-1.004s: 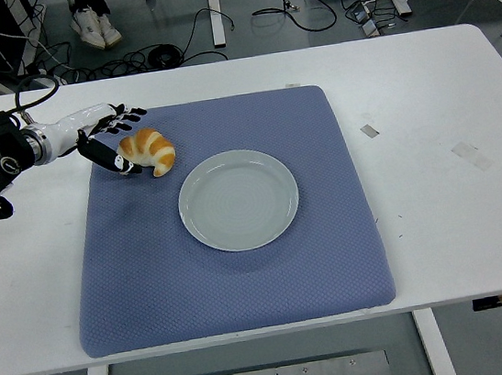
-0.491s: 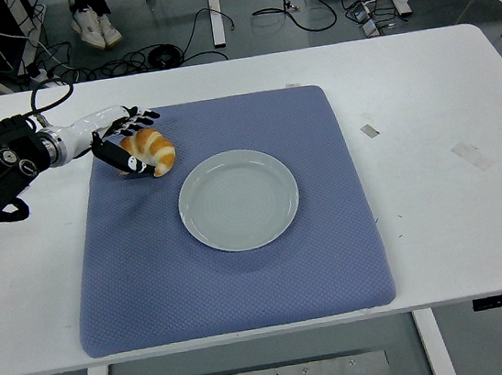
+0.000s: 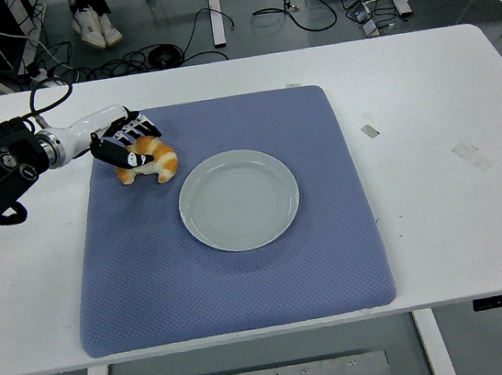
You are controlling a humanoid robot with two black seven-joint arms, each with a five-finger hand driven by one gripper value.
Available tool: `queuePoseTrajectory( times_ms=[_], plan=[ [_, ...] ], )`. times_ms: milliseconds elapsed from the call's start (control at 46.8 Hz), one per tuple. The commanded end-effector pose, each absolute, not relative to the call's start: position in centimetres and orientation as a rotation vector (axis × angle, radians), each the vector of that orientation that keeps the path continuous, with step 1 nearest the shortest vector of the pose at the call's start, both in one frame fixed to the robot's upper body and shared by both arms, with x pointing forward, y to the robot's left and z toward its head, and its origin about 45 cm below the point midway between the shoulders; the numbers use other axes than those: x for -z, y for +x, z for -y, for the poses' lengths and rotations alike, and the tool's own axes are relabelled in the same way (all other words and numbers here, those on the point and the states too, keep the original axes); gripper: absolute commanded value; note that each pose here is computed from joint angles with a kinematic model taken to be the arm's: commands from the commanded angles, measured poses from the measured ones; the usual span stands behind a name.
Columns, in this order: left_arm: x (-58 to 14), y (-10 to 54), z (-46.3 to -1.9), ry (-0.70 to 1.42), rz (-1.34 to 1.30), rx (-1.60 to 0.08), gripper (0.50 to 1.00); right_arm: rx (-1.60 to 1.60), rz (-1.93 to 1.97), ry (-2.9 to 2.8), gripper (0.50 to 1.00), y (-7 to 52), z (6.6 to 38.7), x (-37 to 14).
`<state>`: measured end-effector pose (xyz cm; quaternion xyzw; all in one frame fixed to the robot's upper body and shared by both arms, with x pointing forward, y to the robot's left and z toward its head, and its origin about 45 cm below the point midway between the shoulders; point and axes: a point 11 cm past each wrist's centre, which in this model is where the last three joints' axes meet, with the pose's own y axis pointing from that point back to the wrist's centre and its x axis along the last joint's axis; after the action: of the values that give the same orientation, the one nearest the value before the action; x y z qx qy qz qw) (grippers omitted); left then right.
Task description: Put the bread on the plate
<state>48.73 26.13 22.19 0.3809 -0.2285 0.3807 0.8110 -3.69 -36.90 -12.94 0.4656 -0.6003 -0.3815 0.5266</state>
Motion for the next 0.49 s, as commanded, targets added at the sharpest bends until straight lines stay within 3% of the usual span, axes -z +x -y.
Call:
queuePoseTrajectory(
  times_ms=[0, 470],
  plan=[
    [-22.4, 48.8, -26.1, 0.813, 0.492, -0.814, 0.5, 0.912, 1.435, 1.113, 1.0, -3.7, 36.9, 12.9],
    [-25.9, 50.3, -24.9, 0.725, 0.51, -0.887, 0.5, 0.912, 1.435, 1.113, 1.0, -3.7, 36.9, 12.9]
  ],
)
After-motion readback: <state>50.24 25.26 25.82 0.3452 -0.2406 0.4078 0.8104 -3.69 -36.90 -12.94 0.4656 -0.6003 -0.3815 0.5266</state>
